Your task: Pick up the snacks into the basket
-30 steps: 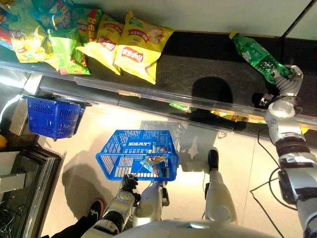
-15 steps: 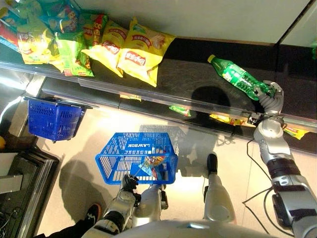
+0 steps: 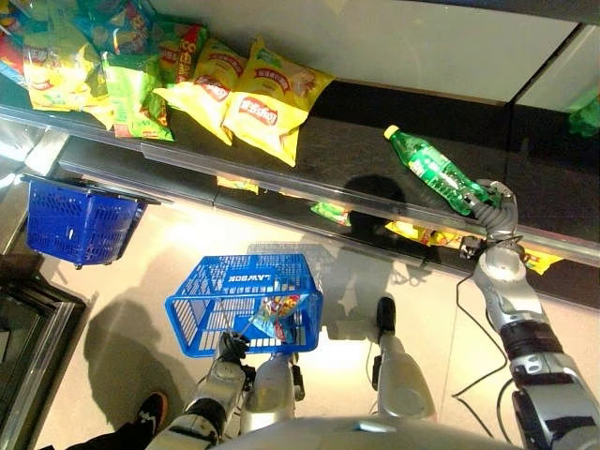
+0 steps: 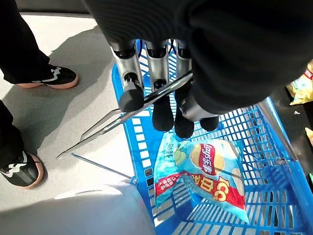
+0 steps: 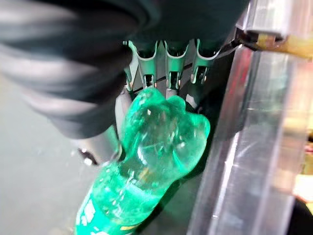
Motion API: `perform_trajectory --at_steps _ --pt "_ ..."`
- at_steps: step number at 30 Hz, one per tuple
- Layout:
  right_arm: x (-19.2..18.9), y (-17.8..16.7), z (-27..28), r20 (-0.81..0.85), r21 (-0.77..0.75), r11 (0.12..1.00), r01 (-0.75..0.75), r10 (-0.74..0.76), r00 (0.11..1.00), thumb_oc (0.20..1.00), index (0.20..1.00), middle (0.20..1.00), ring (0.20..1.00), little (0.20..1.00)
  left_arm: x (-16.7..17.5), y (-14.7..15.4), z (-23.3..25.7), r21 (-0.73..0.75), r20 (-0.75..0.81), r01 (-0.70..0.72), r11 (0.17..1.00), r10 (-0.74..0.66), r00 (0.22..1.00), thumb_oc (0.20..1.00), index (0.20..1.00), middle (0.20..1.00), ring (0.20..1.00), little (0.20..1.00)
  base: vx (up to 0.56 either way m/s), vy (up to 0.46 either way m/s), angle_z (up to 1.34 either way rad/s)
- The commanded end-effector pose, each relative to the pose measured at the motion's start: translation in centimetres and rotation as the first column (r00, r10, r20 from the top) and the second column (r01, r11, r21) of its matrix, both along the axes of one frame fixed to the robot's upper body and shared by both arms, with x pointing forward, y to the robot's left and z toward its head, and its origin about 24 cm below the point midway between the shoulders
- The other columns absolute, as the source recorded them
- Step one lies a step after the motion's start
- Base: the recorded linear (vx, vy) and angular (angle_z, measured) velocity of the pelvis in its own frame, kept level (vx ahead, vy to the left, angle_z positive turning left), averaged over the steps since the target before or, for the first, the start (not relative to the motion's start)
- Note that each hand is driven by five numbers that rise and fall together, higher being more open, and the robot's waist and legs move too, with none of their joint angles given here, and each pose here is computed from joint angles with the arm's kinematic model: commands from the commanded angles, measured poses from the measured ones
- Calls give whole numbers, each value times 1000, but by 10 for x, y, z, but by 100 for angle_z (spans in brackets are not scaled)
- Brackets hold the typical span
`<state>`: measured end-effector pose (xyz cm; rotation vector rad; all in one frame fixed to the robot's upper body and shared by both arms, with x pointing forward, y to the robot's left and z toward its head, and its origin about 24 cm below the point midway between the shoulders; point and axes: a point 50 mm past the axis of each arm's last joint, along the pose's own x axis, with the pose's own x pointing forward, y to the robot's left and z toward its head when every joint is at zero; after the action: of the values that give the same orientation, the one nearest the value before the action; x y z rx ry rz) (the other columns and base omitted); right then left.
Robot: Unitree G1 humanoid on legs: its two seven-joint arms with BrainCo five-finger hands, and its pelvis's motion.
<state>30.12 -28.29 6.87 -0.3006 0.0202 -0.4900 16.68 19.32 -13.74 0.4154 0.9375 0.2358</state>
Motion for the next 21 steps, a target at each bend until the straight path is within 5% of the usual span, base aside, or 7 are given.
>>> perform_trajectory --at_steps 1,6,21 --pt "2 -10 45 73 -295 956 -2 25 997 1000 1000 1000 1000 1000 -18 10 -9 110 -130 82 991 -67 989 200 200 200 200 200 0 0 0" --pt "23 -11 92 2 -607 794 -33 43 999 1000 1000 1000 1000 1000 -17 18 -8 131 -150 108 986 -88 985 200 200 200 200 200 17 6 4" --pt "76 2 146 -32 -654 756 -29 11 999 1000 1000 1000 1000 1000 -19 27 -7 124 -156 87 988 -67 985 200 200 200 200 200 6 8 6"
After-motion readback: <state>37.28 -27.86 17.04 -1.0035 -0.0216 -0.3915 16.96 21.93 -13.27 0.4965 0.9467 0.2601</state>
